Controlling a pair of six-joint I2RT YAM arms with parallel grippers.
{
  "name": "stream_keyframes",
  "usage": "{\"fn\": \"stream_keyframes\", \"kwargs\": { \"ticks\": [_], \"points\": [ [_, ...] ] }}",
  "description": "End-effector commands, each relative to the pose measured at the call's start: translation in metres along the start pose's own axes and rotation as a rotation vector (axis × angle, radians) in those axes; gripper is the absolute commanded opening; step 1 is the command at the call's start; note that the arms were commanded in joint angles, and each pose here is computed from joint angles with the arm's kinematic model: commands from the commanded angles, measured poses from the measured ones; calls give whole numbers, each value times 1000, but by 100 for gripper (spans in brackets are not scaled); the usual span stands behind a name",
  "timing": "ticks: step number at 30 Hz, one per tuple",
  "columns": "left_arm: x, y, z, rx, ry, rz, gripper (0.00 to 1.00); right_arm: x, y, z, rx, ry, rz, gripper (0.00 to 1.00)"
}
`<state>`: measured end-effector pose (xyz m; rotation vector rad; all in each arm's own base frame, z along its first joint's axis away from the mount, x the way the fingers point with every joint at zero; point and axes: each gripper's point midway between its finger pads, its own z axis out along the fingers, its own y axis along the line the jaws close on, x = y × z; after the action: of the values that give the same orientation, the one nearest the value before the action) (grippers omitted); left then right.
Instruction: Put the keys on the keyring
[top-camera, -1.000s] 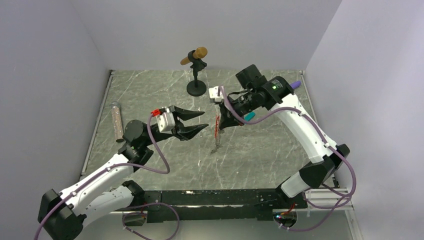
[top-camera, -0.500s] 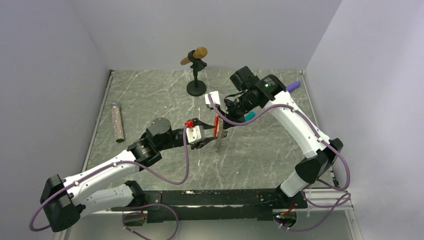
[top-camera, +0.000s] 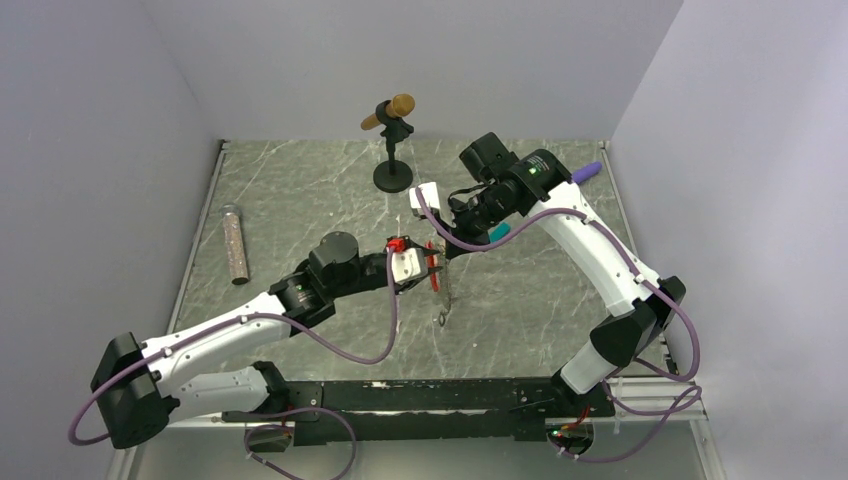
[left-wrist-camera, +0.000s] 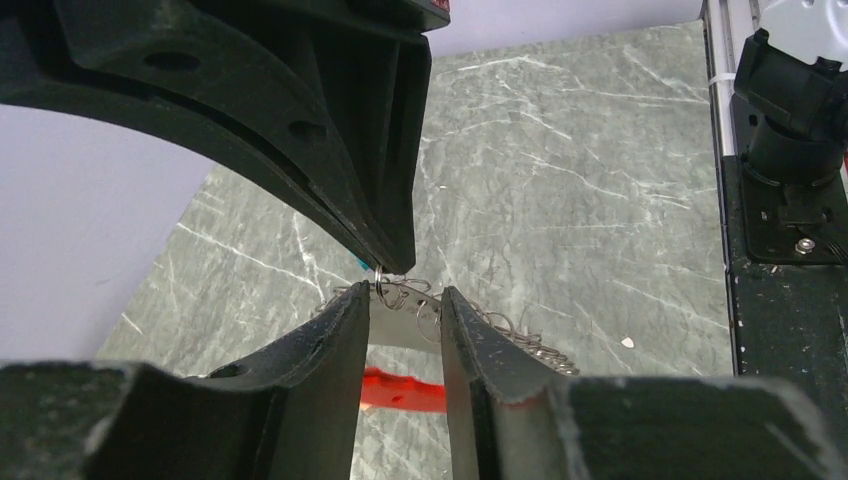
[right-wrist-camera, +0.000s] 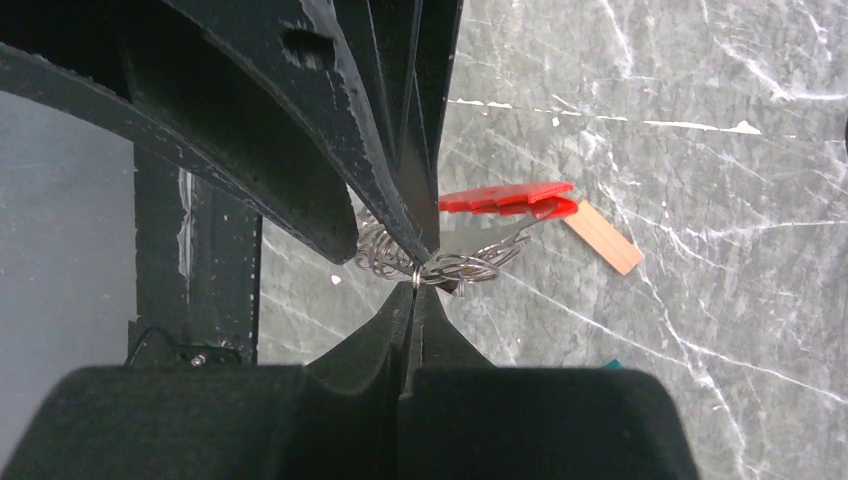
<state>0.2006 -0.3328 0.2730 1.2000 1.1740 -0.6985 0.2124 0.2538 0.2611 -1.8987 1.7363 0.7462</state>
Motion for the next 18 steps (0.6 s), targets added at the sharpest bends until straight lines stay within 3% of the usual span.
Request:
{"fn": "stream_keyframes", "kwargs": {
  "ticks": [1, 7, 12, 18],
  "points": [
    [-28, 10, 7, -18, -65, 41, 36, -16, 2, -6, 5, -52, -27, 0],
    [-26, 11, 14, -12, -40, 49, 31, -16, 4, -7, 0, -57, -26, 0],
    [-22, 11, 16, -4, -12, 51, 19, -17, 5, -7, 0, -61, -24, 0],
    [-17, 13, 15, -15, 13, 58, 22, -18, 4, -8, 3, -65, -25, 0]
  ]
}}
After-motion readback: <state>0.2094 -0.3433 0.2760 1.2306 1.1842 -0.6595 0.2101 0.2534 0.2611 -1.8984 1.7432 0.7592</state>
